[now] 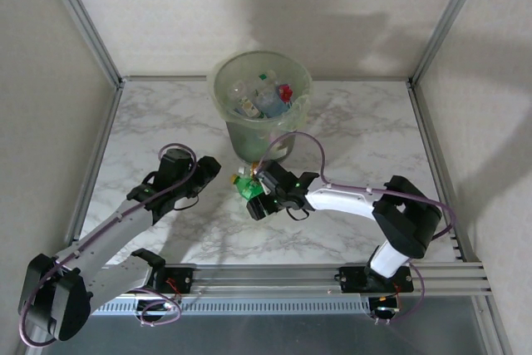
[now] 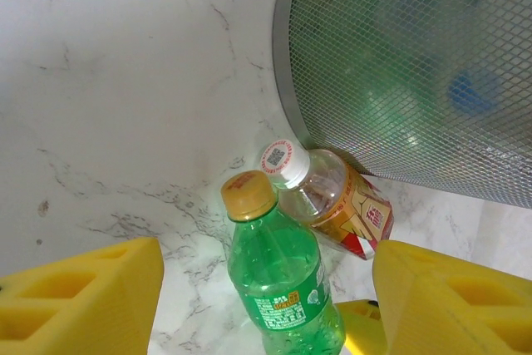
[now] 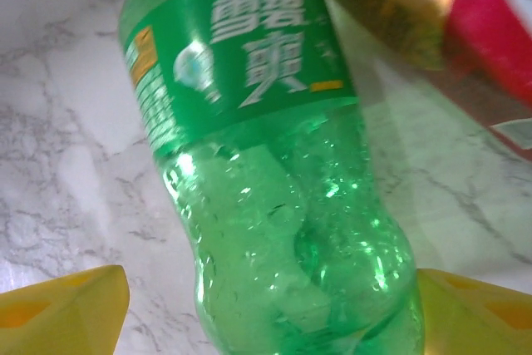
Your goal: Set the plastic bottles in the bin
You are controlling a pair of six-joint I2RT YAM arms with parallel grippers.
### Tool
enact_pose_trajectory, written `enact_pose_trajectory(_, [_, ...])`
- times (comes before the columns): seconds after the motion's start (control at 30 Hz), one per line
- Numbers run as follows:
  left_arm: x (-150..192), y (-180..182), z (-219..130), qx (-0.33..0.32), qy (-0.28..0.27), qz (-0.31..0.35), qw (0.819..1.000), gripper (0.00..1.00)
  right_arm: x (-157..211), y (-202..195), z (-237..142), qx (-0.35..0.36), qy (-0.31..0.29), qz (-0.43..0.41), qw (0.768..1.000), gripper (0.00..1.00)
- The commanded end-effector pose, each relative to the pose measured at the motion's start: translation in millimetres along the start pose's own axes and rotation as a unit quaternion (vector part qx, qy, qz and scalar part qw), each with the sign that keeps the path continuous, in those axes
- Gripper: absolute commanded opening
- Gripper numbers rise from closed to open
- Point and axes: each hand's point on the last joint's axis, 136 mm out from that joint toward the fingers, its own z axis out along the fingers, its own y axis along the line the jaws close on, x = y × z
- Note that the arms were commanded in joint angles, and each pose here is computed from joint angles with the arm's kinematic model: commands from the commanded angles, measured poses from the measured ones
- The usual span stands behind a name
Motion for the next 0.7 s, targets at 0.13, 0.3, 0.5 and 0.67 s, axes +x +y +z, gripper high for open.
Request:
enact_pose_trajectory(0.13, [0.7,3.2,2.4,0.0,0.003,-0.003,1.0,0.67,-13.2,10.0,6.8,0.005,0.001,-0.018,1.0,0.83])
enact_pose_trajectory(0.3, [-0.5,3.6,0.1,0.0,-0.002,0.0,1.0,0.68,-8.1,12.5,17.7,0.007,0.018,-0.029,0.999,0.79])
enact_pose_trajectory(0.5, [1.3,5.9,3.8,-0.001,0.001,-0.001,1.0,0.68,-2.9,14.3,26.3,0.012,0.03,-0.036,0.999,0.73])
enact_pose_trajectory(0.67, [-0.2,3.9,4.4,-0.001,0.0,0.0,1.0,0.68,-2.6,15.4,27.5,0.017,0.029,-0.037,0.999,0.61])
